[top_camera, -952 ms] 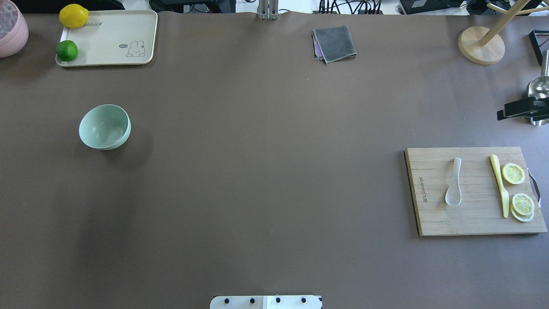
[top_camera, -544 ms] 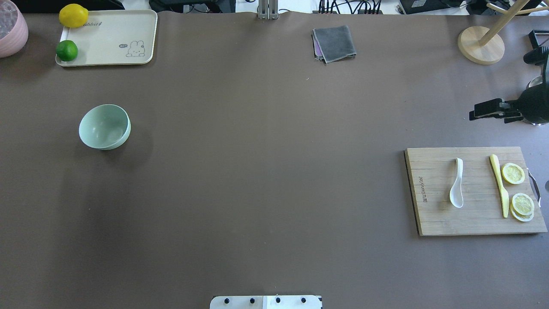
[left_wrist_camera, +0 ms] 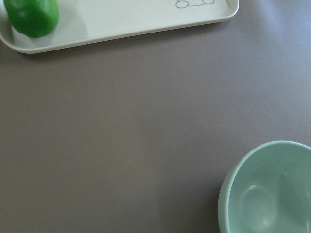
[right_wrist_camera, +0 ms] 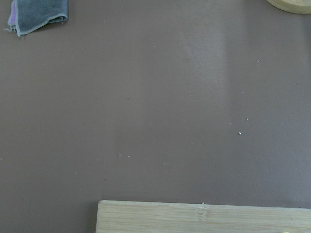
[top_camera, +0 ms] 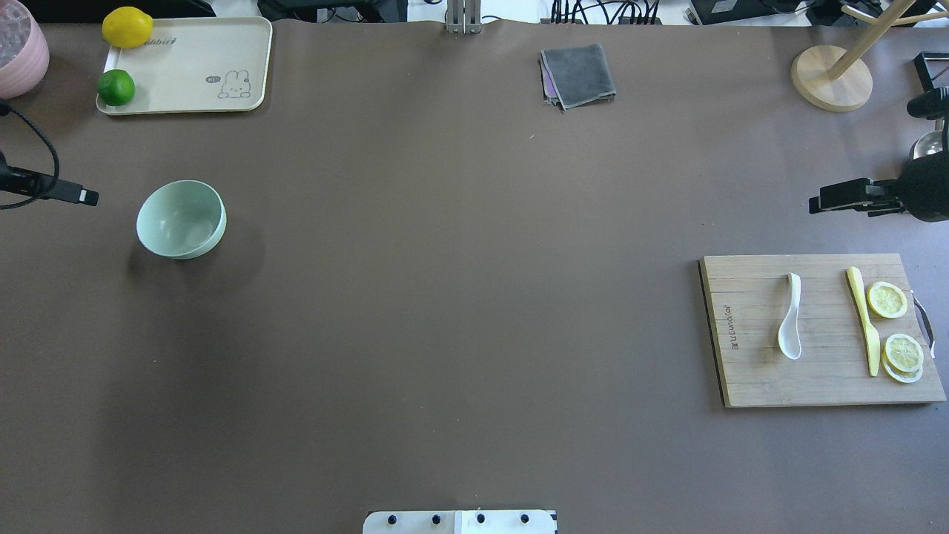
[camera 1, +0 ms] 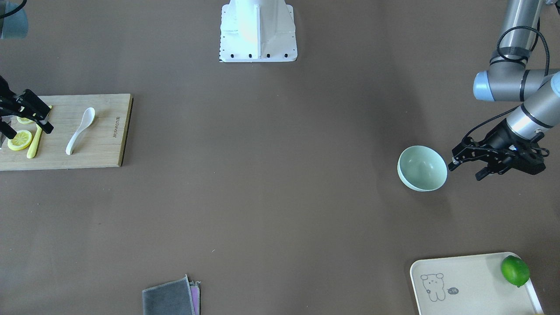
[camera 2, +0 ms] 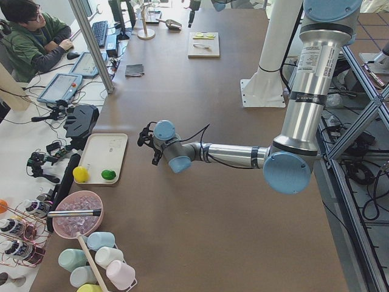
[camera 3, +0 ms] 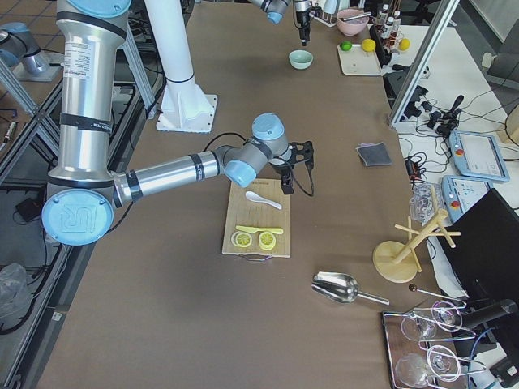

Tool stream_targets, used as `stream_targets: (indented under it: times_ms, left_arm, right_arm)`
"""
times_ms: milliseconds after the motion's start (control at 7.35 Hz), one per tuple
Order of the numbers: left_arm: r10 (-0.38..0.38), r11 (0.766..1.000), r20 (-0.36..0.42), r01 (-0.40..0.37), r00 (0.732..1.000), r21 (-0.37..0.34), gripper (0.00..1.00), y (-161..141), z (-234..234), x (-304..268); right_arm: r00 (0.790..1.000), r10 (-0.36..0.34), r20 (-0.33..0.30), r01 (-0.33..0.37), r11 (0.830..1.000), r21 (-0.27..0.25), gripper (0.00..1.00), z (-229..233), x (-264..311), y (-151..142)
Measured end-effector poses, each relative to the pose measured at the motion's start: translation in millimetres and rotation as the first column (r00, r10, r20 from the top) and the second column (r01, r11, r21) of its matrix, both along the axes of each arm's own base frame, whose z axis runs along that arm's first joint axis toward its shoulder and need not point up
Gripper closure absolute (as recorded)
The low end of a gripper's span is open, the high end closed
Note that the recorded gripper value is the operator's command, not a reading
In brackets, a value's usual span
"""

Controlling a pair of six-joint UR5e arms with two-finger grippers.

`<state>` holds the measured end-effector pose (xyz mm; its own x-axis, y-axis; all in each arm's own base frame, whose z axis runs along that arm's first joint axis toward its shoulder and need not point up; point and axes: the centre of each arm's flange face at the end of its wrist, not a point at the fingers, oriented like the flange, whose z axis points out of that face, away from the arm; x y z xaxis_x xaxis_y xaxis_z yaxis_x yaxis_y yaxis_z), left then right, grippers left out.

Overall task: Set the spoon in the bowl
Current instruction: 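Reach the left gripper down to the pale green bowl rim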

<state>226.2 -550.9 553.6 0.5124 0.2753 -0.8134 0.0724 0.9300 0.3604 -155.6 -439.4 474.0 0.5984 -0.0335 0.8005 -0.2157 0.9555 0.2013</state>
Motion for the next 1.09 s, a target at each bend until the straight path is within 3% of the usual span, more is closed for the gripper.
stream_targets:
  times_ms: [136,408,680,1088]
  left_arm:
    - [0.001,1.000,-0.008,-0.001,1.000,-0.006,0.43,-2,-8,15]
    - [-0.009,1.000,0.015,0.009,1.000,0.006,0.59,4,-12,46]
    - [-0.015,1.000,0.027,0.015,1.000,0.015,1.00,8,-12,59]
    - [-0.056,0.998,-0.030,0.055,0.998,-0.027,1.00,-1,-44,69]
  right_arm:
    - [1.000,-0.001,0.000,0.001,1.000,-0.001,0.00,1,1,1]
    - [1.000,-0.001,0.000,0.001,1.000,-0.001,0.00,2,1,2]
    - [1.000,-0.001,0.001,0.001,1.000,-0.001,0.00,1,1,2]
    - [1.000,0.002,0.002,-0.002,1.000,-0.002,0.00,1,0,2]
